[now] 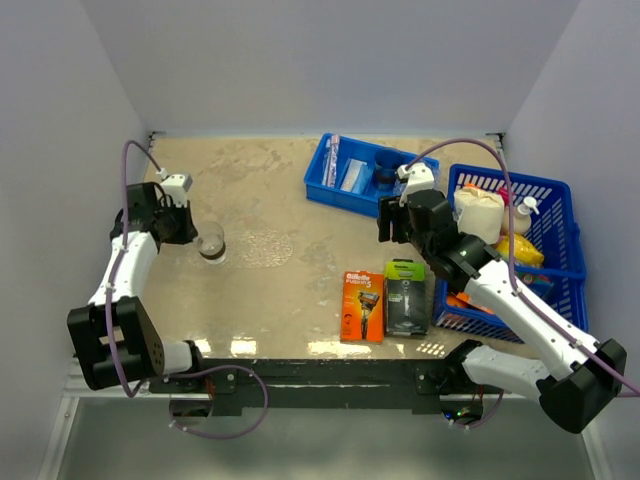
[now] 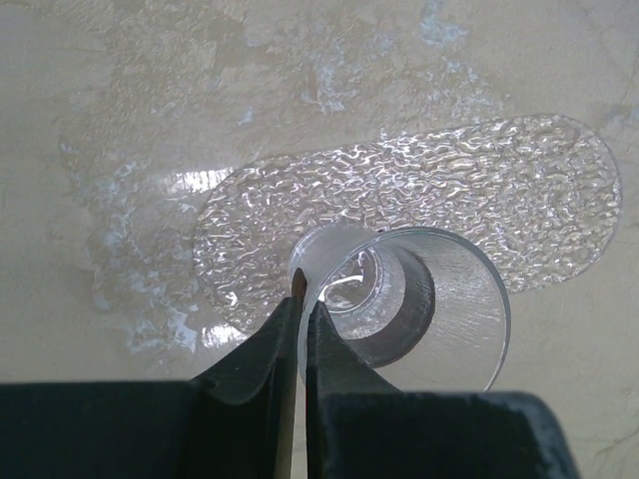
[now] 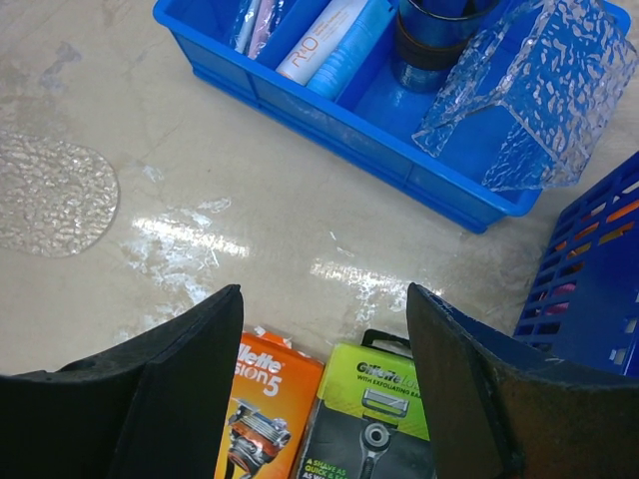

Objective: Prepare toiletry sets of a toothbrush and toothpaste on the tray

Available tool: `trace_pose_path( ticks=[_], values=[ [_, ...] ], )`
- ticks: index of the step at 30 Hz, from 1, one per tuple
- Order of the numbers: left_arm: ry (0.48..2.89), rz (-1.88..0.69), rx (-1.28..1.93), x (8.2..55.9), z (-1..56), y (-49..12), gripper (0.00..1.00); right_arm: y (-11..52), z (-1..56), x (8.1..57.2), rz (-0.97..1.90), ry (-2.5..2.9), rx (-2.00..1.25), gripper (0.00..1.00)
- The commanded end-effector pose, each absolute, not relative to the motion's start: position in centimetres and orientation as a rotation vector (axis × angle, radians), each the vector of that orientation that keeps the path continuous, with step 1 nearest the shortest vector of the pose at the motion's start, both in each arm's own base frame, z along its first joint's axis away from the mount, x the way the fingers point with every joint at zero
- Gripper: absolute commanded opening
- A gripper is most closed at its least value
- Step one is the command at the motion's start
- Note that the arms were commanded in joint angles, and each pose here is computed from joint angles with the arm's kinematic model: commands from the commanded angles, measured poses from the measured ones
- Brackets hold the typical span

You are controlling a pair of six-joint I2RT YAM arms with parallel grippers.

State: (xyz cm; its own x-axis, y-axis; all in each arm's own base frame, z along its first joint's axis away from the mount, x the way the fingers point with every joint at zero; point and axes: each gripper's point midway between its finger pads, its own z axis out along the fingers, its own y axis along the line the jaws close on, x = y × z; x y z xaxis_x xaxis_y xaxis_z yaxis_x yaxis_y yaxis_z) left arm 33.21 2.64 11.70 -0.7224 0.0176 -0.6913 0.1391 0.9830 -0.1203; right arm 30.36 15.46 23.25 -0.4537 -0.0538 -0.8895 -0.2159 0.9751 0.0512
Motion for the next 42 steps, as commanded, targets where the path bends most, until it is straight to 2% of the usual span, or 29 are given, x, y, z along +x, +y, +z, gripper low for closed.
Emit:
trace_pose_path(
  ticks=[1, 14, 42],
  values=[
    [2.276, -0.158, 0.132, 35.5, 14.9, 4.2, 0.0, 15.6, 25.9, 31.2, 0.19, 1.963, -0.19, 0.7],
    [2.266, -0.127, 0.108, 36.3, 16.1, 6.0, 0.0, 15.6, 25.8, 31.1, 0.192, 1.96, -0.195, 0.7],
    [2.316, -0.171, 0.088, 36.5, 14.0, 6.8, 0.0, 15.9, 24.9, 31.2, 0.197, 1.98, -0.203, 0.72]
  ],
)
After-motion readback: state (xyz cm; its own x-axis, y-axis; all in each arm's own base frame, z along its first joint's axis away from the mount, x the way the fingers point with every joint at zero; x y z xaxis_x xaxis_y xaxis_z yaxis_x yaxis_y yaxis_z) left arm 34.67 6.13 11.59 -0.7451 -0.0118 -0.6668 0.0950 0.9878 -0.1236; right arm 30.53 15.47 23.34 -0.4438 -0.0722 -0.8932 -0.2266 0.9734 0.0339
